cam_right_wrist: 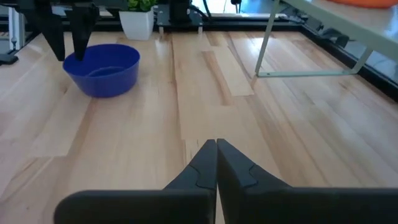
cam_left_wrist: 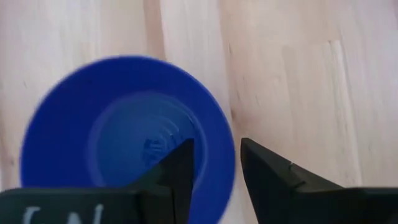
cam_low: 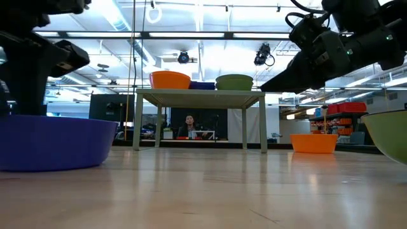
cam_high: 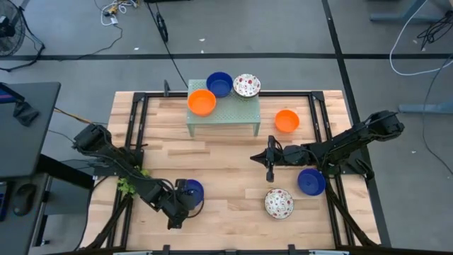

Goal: Pick & Place Mini bowls
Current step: Stack the blue bowl on the blue bowls on the shelf

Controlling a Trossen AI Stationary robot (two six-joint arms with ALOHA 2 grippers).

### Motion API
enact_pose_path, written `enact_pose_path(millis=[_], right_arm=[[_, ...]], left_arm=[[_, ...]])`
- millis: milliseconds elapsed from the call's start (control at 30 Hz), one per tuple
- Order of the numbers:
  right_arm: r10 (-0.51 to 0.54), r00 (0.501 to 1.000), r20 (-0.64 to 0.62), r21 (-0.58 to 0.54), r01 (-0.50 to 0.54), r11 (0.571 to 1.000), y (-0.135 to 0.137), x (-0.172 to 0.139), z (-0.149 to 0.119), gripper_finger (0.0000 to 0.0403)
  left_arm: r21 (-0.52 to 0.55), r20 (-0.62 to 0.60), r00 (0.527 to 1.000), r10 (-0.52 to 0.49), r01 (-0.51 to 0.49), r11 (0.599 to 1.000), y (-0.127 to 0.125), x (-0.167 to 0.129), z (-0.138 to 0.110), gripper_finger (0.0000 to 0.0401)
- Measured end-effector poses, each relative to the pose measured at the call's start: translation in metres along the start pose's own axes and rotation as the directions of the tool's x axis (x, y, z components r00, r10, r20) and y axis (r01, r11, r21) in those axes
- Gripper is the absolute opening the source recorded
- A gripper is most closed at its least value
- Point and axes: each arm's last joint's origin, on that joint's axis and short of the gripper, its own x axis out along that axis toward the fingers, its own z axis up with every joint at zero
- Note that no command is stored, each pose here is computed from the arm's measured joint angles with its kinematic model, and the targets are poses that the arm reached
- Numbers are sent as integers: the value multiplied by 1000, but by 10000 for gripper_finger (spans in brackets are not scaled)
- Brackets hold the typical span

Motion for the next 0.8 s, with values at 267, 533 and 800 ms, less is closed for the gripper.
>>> enact_pose_path(millis=[267,533,800], right_arm=[[4,999,-46,57,-1,998,1,-1,-5,6],[24,999,-45,57,-21,998,6,-2,-5,7],[24,999,-42,54,-21,998,6,-2,-5,6]], left_arm=[[10,4,1000,5,-5,1000,9,3,6,124],[23,-26,1000,-17,18,1000,10,9,5,117],[7,-28,999,-19,19,1000,13,14,8,117]])
